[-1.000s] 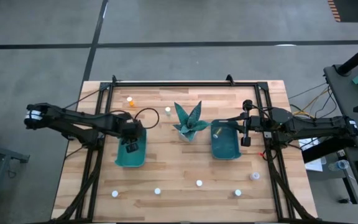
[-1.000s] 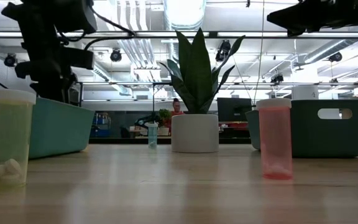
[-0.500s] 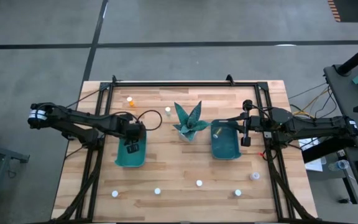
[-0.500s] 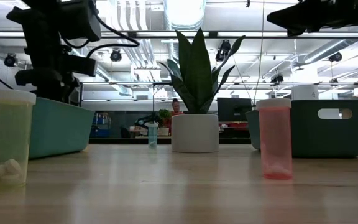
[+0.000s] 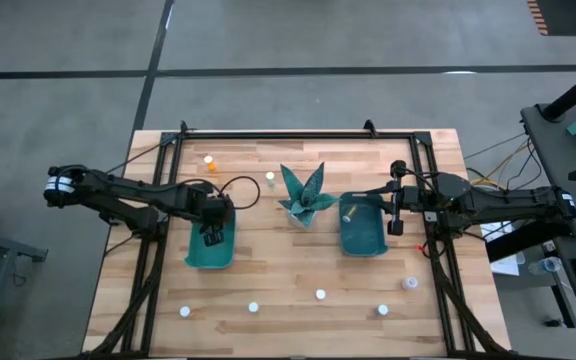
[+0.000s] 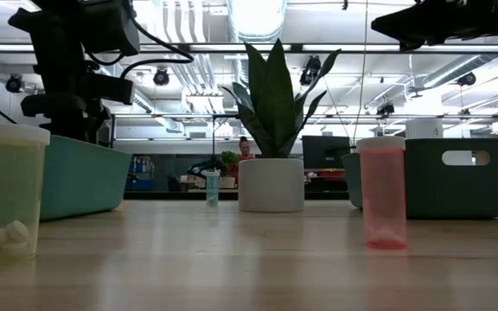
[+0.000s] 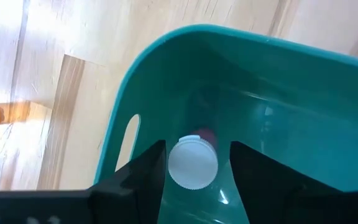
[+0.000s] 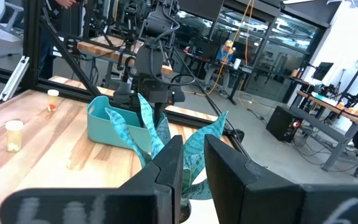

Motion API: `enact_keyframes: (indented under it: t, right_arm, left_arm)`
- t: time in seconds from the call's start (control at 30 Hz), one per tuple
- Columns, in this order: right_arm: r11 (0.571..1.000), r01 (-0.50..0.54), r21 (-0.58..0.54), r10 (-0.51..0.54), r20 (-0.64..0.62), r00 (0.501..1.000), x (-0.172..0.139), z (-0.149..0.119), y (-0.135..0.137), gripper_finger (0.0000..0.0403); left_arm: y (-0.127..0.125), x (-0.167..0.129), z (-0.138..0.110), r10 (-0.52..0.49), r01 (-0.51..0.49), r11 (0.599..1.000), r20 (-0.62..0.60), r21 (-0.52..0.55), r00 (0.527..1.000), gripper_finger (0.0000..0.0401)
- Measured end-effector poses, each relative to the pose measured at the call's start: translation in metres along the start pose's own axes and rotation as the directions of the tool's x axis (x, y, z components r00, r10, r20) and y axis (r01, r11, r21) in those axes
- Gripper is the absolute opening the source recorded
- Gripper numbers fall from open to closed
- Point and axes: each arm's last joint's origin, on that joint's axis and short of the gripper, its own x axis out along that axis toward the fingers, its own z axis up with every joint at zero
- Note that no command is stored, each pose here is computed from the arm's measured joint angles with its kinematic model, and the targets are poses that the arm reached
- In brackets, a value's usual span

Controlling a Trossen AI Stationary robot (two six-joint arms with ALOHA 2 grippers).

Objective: Pick and place medicine bottles into bin by pill shape (circle, oval)
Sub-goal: Put the pink capsule bottle into the green bin, then put the orange tablet bottle into the blue bin

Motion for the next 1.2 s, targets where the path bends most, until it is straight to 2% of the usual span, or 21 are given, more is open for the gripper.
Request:
enact_keyframes:
  t: [0.43, 0.63, 0.8, 1.0, 1.2]
  right_arm:
    - [1.000, 0.000, 0.000, 0.000, 0.000, 1.000, 0.000, 0.000, 0.000, 0.0057]
    - [1.000, 0.000, 0.000, 0.000, 0.000, 1.000, 0.000, 0.000, 0.000, 0.0057]
    - [1.000, 0.000, 0.000, 0.000, 0.000, 1.000, 0.000, 0.000, 0.000, 0.0057]
    - [1.000, 0.000, 0.000, 0.000, -0.001, 1.000, 0.000, 0.000, 0.000, 0.0057]
    - [1.000, 0.000, 0.000, 0.000, -0.001, 1.000, 0.000, 0.000, 0.000, 0.0057]
  left_arm:
    - [0.000, -0.003, 0.000, -0.003, 0.003, 1.000, -0.012, 0.001, 1.000, 0.0165]
    - [0.003, -0.034, 0.018, -0.018, 0.018, 1.000, 0.012, -0.004, 1.000, 0.0165]
    - [0.008, -0.066, 0.039, -0.038, 0.040, 0.999, 0.103, -0.017, 0.994, 0.0164]
    - [0.027, -0.088, 0.055, -0.019, 0.030, 0.998, 0.172, -0.059, 0.985, 0.0164]
    - [0.062, -0.085, 0.060, 0.057, -0.029, 0.984, 0.154, -0.177, 0.986, 0.0164]
